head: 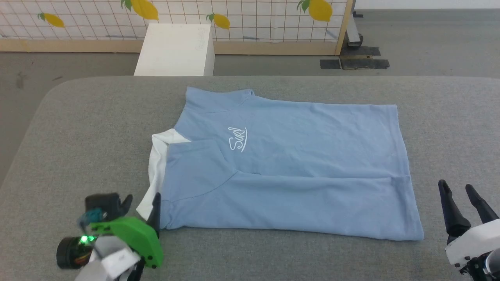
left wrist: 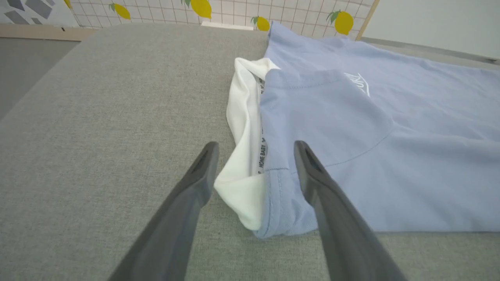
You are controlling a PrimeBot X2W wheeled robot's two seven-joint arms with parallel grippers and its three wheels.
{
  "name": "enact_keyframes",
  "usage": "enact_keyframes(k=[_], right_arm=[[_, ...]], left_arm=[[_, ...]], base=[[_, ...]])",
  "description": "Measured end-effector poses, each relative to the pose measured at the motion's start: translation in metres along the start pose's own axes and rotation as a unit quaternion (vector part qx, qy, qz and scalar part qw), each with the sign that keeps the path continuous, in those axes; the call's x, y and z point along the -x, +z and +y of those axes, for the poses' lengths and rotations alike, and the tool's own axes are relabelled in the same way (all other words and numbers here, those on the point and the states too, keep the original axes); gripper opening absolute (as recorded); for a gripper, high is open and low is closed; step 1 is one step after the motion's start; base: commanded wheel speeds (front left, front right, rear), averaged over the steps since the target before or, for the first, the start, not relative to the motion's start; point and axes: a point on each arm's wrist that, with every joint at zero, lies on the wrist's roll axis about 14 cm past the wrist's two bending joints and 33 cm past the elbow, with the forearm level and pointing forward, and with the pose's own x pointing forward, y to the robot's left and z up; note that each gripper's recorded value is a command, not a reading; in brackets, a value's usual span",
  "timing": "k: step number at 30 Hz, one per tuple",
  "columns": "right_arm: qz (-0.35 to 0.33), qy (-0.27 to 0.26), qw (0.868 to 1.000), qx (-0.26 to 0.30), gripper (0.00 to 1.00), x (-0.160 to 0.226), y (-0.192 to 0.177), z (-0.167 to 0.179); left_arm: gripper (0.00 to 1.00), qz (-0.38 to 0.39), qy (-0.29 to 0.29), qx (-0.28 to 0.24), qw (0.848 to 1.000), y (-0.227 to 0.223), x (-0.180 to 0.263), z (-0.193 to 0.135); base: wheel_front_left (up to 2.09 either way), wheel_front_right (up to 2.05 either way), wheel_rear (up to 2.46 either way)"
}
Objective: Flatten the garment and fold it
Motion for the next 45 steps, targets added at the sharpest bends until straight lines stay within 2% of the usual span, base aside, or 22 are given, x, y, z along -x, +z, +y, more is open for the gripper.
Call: enact_keyframes(k=[4,11,16,17,20,21,22,24,30,34,39,42,45], right_arm=[[0.009,0.0,1.0,0.001,1.0,-0.003,-0.005,0.0],[0.022,-0.004,1.0,0.001,1.0,-0.01,-0.013,-0.001],[0.034,-0.008,0.999,0.001,1.0,-0.014,-0.019,-0.004],[0.038,-0.009,0.999,0.002,1.0,-0.016,-0.021,-0.004],[0.041,-0.008,0.999,0.004,1.0,-0.02,-0.022,-0.004],[0.042,-0.007,0.999,0.006,1.0,-0.021,-0.022,-0.004],[0.044,-0.006,0.999,0.007,1.0,-0.022,-0.023,-0.004],[0.054,-0.003,0.998,0.012,1.0,-0.023,-0.026,-0.003],[0.101,0.013,0.994,0.045,1.0,-0.023,-0.035,0.004],[0.178,0.0,0.981,0.078,1.0,-0.015,-0.051,-0.004],[0.283,-0.022,0.953,0.105,1.0,0.0,-0.07,-0.005],[0.347,-0.028,0.929,0.127,1.0,0.008,-0.084,-0.003],[0.38,-0.032,0.912,0.148,1.0,0.007,-0.091,-0.002]], left_arm=[[1.0,0.112,-0.004,-0.014,0.994,-0.017,-0.01,-0.002],[1.0,0.285,-0.009,-0.036,0.958,-0.054,-0.006,-0.005],[1.0,0.344,0.006,-0.041,0.938,-0.073,-0.007,0.003],[1.0,0.365,0.015,-0.037,0.93,-0.081,-0.008,0.006],[1.0,0.39,0.016,-0.019,0.92,-0.09,-0.009,0.006],[0.49,0.396,0.015,-0.011,0.918,-0.092,-0.01,0.005],[0.26,0.398,0.014,-0.007,0.917,-0.093,-0.011,0.005],[0.0,0.397,0.009,0.005,0.918,-0.095,-0.014,0.002],[0.0,0.378,-0.003,0.034,0.925,-0.091,-0.017,-0.006],[0.0,0.356,-0.008,0.041,0.934,-0.082,-0.017,-0.01],[0.0,0.341,-0.013,0.045,0.939,-0.077,-0.014,-0.014],[0.0,0.337,-0.018,0.047,0.94,-0.075,-0.013,-0.018],[0.0,0.334,-0.021,0.049,0.941,-0.074,-0.014,-0.021]], base=[[0.0,0.0,0.0],[0.0,0.0,0.0],[0.0,0.0,0.0],[0.0,0.0,0.0],[0.0,0.0,0.0],[0.0,0.0,0.0],[0.0,0.0,0.0],[0.0,0.0,0.0],[0.0,0.0,0.0],[0.0,0.0,0.0],[0.0,0.0,0.0],[0.0,0.0,0.0],[0.0,0.0,0.0]])
